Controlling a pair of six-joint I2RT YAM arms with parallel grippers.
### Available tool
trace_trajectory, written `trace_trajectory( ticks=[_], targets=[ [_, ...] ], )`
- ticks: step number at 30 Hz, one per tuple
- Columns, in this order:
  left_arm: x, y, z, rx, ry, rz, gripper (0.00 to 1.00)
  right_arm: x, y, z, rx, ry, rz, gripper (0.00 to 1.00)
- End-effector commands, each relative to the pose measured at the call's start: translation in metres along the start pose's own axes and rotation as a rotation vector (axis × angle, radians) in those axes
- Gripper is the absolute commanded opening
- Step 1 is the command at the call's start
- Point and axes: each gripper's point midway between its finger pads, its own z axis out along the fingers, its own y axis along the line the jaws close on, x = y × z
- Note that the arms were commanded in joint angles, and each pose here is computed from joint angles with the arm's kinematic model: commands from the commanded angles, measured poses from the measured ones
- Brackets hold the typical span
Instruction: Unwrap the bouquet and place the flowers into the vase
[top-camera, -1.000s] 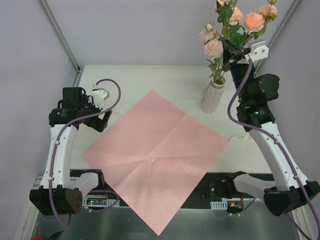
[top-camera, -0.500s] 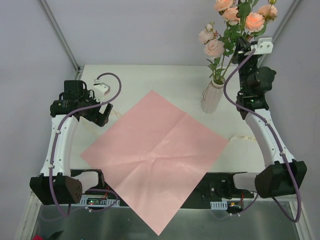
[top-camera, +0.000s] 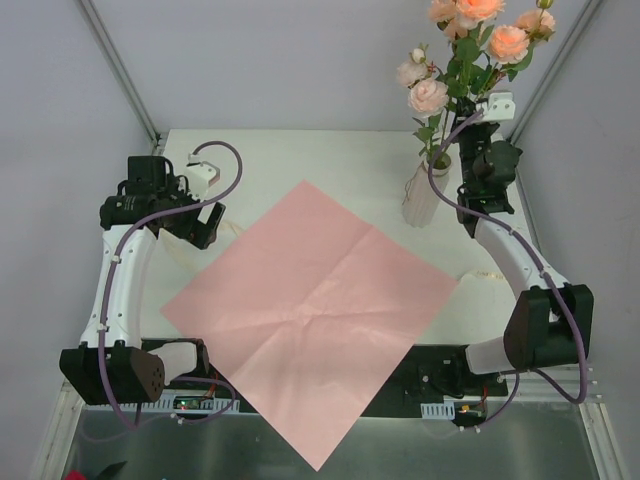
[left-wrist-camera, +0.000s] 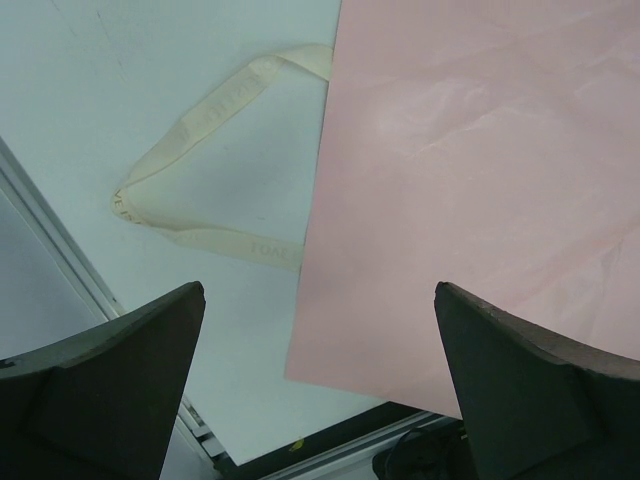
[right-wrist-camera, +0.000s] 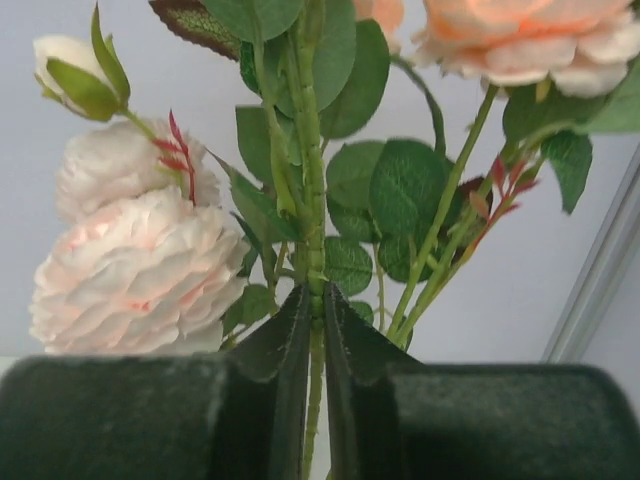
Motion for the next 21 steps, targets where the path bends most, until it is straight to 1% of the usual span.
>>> trace_trajectory(
  ticks=[1, 2, 4, 6, 7, 8, 9, 10, 11, 12, 13, 14, 15, 16, 17, 18, 19, 20, 21],
  targets=[
    [-0.013, 0.005, -0.01, -0.028, -0.04, -0.004, 0.99, -0.031, -0.008, -0.011, 0.029, -0.111, 0.011, 0.19],
    [-0.013, 0.005, -0.011, -0.029, -0.043, -0.003, 0.99, -0.03, -0.008, -0.015, 0.029, -0.103, 0.012, 0.26],
    [-0.014, 0.004, -0.014, -0.031, -0.05, -0.002, 0.99, -0.034, -0.006, -0.027, 0.026, -0.103, 0.03, 0.32],
    [-0.014, 0.003, -0.015, -0.03, -0.057, 0.0, 0.99, -0.037, -0.006, -0.037, 0.027, -0.1, 0.038, 0.36],
    [-0.014, 0.002, -0.016, -0.031, -0.061, 0.0, 0.99, -0.051, -0.006, -0.045, 0.026, -0.121, 0.046, 0.4],
    [-0.014, 0.001, -0.016, -0.028, -0.062, -0.002, 0.99, -0.045, -0.005, -0.052, 0.028, -0.094, 0.048, 0.48],
    [-0.014, 0.001, -0.017, -0.029, -0.066, -0.002, 0.99, -0.055, -0.006, -0.06, 0.027, -0.107, 0.05, 0.5],
    [-0.014, -0.001, -0.018, -0.022, -0.072, -0.007, 0.99, -0.056, -0.003, -0.065, 0.02, -0.101, 0.056, 0.54],
    [-0.014, -0.002, -0.018, -0.021, -0.074, -0.007, 0.99, -0.047, -0.003, -0.071, 0.027, -0.063, 0.056, 0.59],
    [-0.015, -0.003, -0.019, -0.018, -0.08, -0.007, 0.99, -0.048, -0.003, -0.076, 0.027, -0.053, 0.058, 0.61],
    [-0.015, -0.005, -0.019, -0.013, -0.083, -0.011, 0.99, -0.06, -0.003, -0.084, 0.025, -0.067, 0.072, 0.63],
    [-0.014, -0.006, -0.02, -0.011, -0.086, -0.012, 0.99, -0.051, -0.003, -0.09, 0.023, -0.017, 0.073, 0.64],
    [-0.015, -0.007, -0.02, -0.007, -0.088, -0.012, 0.99, -0.052, -0.003, -0.095, 0.024, 0.0, 0.085, 0.65],
    [-0.015, -0.008, -0.02, -0.004, -0.089, -0.015, 0.99, -0.063, -0.001, -0.104, 0.018, -0.004, 0.104, 0.7],
    [-0.015, -0.009, -0.02, 0.002, -0.094, -0.019, 0.99, -0.05, 0.001, -0.111, 0.015, 0.072, 0.145, 0.73],
    [-0.016, -0.01, -0.02, 0.008, -0.1, -0.021, 0.99, -0.06, 0.003, -0.117, 0.001, 0.08, 0.175, 0.77],
    [-0.016, -0.012, -0.02, 0.014, -0.102, -0.028, 0.99, -0.058, 0.007, -0.12, -0.009, 0.123, 0.194, 0.81],
    [-0.017, -0.013, -0.019, 0.024, -0.106, -0.034, 0.99, -0.034, 0.013, -0.132, -0.026, 0.259, 0.216, 0.83],
    [-0.018, -0.014, -0.019, 0.027, -0.111, -0.037, 0.99, -0.042, 0.015, -0.132, -0.03, 0.29, 0.234, 0.85]
  ],
)
